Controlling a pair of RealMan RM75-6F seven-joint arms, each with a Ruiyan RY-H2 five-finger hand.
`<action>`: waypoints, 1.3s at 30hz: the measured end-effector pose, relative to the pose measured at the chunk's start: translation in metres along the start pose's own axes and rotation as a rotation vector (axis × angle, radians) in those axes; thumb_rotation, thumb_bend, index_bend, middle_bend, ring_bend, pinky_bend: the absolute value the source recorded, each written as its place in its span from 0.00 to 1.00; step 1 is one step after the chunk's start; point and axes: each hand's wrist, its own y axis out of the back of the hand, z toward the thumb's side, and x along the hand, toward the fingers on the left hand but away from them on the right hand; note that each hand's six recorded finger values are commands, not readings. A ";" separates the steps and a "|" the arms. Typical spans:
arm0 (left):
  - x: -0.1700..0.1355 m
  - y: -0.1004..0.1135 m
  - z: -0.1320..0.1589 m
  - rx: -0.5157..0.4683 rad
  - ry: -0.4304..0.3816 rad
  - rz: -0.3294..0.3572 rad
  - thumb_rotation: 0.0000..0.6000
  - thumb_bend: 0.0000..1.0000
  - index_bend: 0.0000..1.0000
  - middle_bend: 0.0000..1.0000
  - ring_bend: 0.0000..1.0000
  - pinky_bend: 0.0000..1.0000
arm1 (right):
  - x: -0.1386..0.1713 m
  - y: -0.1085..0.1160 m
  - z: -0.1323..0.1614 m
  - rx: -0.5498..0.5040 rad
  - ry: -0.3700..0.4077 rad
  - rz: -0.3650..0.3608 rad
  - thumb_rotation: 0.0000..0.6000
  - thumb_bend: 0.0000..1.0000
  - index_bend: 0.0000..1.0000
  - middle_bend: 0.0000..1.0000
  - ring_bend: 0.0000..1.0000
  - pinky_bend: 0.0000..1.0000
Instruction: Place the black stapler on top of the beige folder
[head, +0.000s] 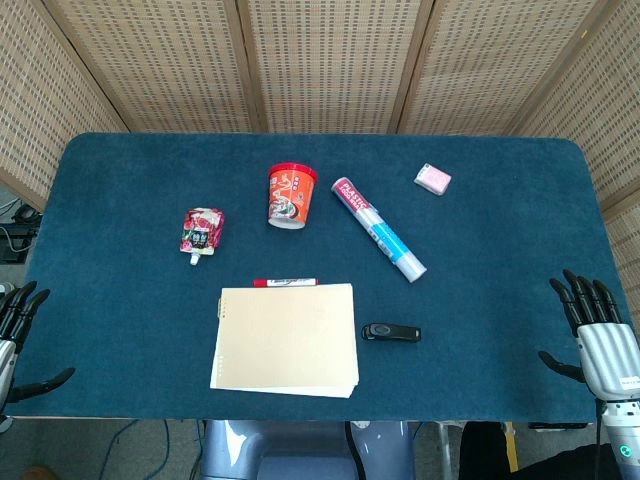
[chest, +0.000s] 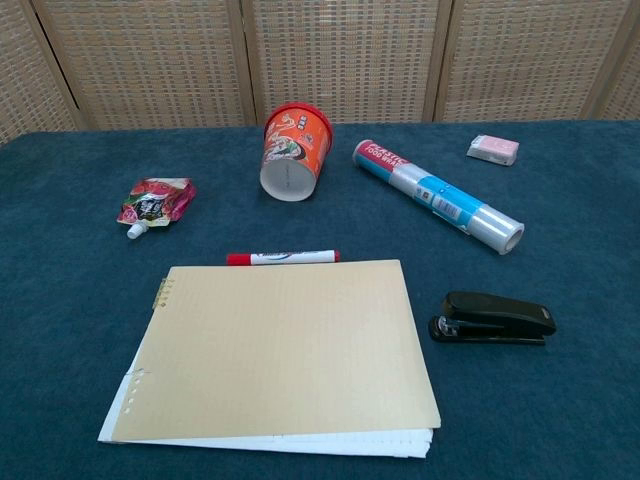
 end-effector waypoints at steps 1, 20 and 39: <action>0.000 0.000 0.000 -0.001 -0.002 -0.002 1.00 0.00 0.00 0.00 0.00 0.00 | 0.000 0.000 0.000 -0.002 -0.002 0.001 1.00 0.00 0.00 0.00 0.00 0.00; 0.008 -0.007 -0.003 0.007 0.023 -0.030 1.00 0.00 0.00 0.00 0.00 0.00 | -0.044 -0.049 0.065 -0.064 0.175 0.212 1.00 0.17 0.11 0.18 0.15 0.21; 0.019 -0.018 -0.013 -0.011 0.059 -0.088 1.00 0.00 0.00 0.00 0.00 0.00 | -0.073 -0.159 0.169 0.027 0.260 0.406 1.00 0.42 0.33 0.39 0.37 0.39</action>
